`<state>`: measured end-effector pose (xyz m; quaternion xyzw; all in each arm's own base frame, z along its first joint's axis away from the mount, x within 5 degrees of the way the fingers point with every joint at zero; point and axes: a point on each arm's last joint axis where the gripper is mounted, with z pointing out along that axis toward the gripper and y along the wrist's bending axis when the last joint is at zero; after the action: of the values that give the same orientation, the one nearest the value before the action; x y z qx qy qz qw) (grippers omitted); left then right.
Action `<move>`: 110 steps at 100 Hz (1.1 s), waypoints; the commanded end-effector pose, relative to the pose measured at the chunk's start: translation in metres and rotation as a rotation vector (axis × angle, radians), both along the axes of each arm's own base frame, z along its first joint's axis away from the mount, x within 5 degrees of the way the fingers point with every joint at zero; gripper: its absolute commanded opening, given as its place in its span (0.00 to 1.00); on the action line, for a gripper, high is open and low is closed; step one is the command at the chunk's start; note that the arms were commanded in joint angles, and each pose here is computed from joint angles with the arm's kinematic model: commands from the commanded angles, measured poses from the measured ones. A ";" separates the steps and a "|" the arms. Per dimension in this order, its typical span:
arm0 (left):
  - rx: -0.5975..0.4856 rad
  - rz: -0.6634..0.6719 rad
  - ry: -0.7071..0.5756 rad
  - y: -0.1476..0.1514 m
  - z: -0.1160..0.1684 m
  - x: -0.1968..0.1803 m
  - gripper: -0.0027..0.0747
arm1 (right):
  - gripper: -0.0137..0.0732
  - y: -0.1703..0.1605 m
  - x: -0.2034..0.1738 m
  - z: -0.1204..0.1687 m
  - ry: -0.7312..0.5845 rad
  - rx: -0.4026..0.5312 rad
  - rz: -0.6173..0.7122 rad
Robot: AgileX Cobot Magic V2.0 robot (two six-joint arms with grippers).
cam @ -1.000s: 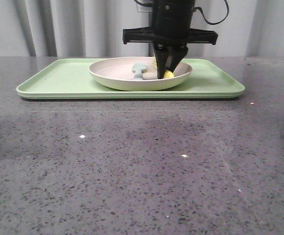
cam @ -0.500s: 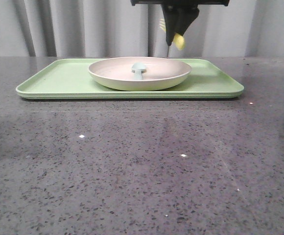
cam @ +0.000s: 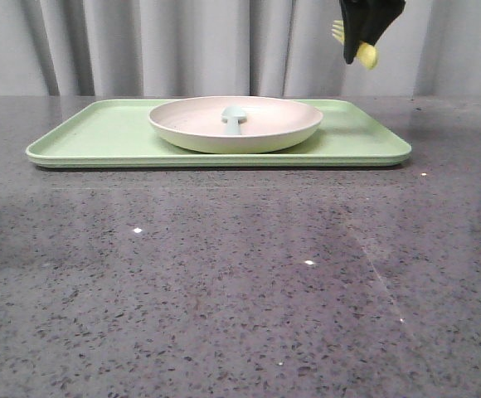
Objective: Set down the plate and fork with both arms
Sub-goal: 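Lift the fork with the right gripper and move it beside the plate, then lower the fork onto the tray and open the right gripper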
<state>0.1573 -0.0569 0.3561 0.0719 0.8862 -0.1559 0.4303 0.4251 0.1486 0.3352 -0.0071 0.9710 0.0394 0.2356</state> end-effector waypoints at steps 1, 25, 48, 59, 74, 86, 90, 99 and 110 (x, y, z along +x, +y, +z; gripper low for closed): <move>-0.052 0.011 -0.079 -0.001 0.015 0.000 0.44 | 0.14 -0.013 -0.019 0.024 0.028 -0.018 -0.006; -0.053 0.011 -0.079 -0.001 0.015 0.000 0.44 | 0.14 -0.013 -0.015 0.010 0.042 0.007 0.000; -0.053 0.011 -0.079 -0.001 0.015 0.000 0.44 | 0.14 -0.027 -0.007 0.004 0.082 0.111 0.008; -0.053 0.011 -0.079 -0.001 0.015 0.000 0.44 | 0.14 -0.028 -0.003 -0.001 0.103 0.155 0.034; -0.054 0.010 -0.079 -0.001 0.015 0.000 0.44 | 0.14 -0.024 0.002 -0.013 0.134 0.177 0.041; -0.054 0.010 -0.079 -0.001 0.015 0.000 0.44 | 0.14 -0.023 0.005 -0.020 0.149 0.179 0.040; -0.054 0.010 -0.079 -0.001 0.015 0.000 0.44 | 0.14 -0.023 0.006 -0.023 0.158 0.177 0.039; -0.054 0.010 -0.079 -0.001 0.015 0.000 0.44 | 0.14 -0.022 0.006 -0.024 0.162 0.178 0.039; -0.054 0.010 -0.079 -0.001 0.015 0.000 0.44 | 0.18 -0.022 0.006 -0.024 0.161 0.178 0.040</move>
<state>0.1573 -0.0570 0.3561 0.0716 0.8862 -0.1566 0.4301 0.4438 0.1295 0.2770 0.0066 0.9839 0.1182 0.1337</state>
